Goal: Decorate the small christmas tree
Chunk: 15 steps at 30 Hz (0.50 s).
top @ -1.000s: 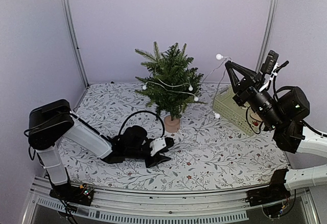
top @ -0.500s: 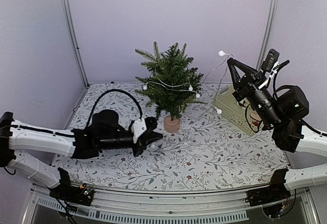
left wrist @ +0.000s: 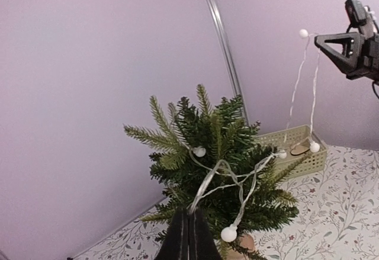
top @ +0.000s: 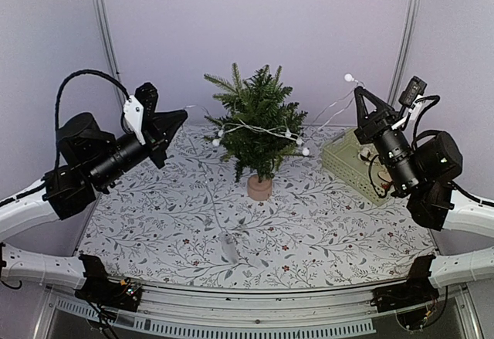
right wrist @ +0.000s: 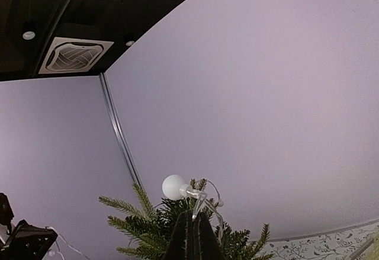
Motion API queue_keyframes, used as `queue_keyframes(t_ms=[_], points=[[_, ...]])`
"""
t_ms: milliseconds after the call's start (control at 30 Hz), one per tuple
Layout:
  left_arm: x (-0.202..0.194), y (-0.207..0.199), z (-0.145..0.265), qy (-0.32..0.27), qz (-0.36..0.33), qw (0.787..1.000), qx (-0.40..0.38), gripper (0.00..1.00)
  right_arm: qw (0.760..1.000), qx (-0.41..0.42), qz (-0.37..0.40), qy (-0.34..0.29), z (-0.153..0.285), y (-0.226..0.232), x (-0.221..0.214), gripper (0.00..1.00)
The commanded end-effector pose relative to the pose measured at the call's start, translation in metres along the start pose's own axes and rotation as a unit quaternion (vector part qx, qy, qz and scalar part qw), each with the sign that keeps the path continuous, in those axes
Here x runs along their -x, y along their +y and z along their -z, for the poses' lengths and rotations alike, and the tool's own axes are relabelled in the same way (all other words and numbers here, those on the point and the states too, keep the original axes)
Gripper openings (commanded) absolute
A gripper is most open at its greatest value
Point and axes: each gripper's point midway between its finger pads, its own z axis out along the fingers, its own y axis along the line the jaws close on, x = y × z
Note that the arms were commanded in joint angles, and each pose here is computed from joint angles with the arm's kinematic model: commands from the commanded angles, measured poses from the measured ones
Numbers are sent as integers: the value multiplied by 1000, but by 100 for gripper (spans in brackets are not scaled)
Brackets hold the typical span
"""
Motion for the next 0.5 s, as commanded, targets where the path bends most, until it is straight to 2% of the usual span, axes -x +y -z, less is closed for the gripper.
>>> queue_keyframes(t_ms=[0,267,467], points=[[18,37,-4,4,0,998,63,0,999,-43,-31,-14,-3,-19,-2,0],[78,87,-6,-41,-19,992,117,0,994,-72,-54,-65,-10,-37,13,0],[107,115,-18,-57,-35,988,140,0,990,-81,-58,-98,-23,-46,25,0]])
